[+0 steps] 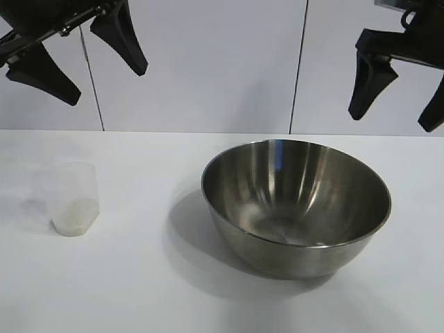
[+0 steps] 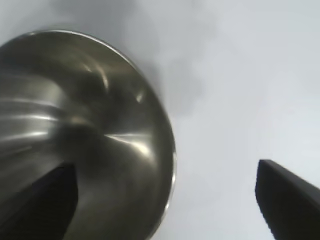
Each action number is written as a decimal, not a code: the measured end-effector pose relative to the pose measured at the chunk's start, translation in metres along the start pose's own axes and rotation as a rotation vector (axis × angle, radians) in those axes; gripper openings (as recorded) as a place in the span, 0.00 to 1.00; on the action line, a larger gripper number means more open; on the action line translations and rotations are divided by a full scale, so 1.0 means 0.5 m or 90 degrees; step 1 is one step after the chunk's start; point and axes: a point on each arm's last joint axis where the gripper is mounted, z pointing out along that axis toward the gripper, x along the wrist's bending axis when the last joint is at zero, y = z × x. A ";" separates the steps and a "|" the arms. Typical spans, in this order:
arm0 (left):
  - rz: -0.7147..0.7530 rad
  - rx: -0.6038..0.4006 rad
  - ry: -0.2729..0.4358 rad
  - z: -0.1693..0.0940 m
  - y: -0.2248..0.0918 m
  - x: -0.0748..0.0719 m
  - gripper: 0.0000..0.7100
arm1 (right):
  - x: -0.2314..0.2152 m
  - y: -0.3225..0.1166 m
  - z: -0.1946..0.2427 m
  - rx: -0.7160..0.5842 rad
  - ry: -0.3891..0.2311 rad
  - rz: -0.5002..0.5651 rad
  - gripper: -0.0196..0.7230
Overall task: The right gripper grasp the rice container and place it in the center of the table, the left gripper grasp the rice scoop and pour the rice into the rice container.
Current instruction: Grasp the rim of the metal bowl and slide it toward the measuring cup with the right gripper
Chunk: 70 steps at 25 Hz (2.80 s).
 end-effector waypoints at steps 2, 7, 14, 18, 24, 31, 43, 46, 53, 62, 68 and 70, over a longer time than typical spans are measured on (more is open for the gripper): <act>0.000 0.000 0.000 0.000 0.000 0.000 0.98 | -0.004 -0.009 0.019 -0.011 -0.005 0.006 0.92; 0.000 0.000 0.000 0.000 0.000 0.000 0.98 | -0.014 -0.038 0.075 -0.009 -0.012 0.021 0.92; 0.000 0.000 0.000 0.000 0.000 0.000 0.98 | -0.012 -0.037 0.153 0.009 0.039 0.055 0.92; 0.000 0.000 0.000 0.000 0.000 0.000 0.98 | 0.007 -0.040 0.191 0.026 0.049 0.037 0.91; 0.000 0.000 0.000 0.000 0.000 0.000 0.98 | 0.051 -0.047 0.232 0.047 0.049 0.027 0.66; 0.000 0.000 0.000 0.000 0.000 0.000 0.98 | 0.049 -0.051 0.234 0.059 0.038 0.029 0.15; 0.000 -0.001 0.000 0.000 0.000 0.000 0.98 | 0.030 -0.017 0.158 0.001 0.120 0.076 0.04; 0.000 -0.001 0.000 0.000 0.000 0.000 0.98 | 0.031 -0.015 0.155 -0.002 0.132 0.076 0.04; 0.000 -0.001 0.000 0.000 0.000 0.000 0.98 | 0.105 -0.019 0.163 -0.007 0.146 0.017 0.04; 0.000 -0.001 0.000 0.000 0.000 0.000 0.98 | 0.143 -0.007 0.209 -0.001 0.139 0.014 0.04; 0.000 -0.001 0.000 0.000 0.000 0.000 0.98 | 0.139 0.001 0.245 0.012 0.130 0.017 0.04; 0.000 -0.001 0.000 0.000 0.000 0.000 0.98 | 0.138 0.000 0.251 0.016 0.129 0.017 0.04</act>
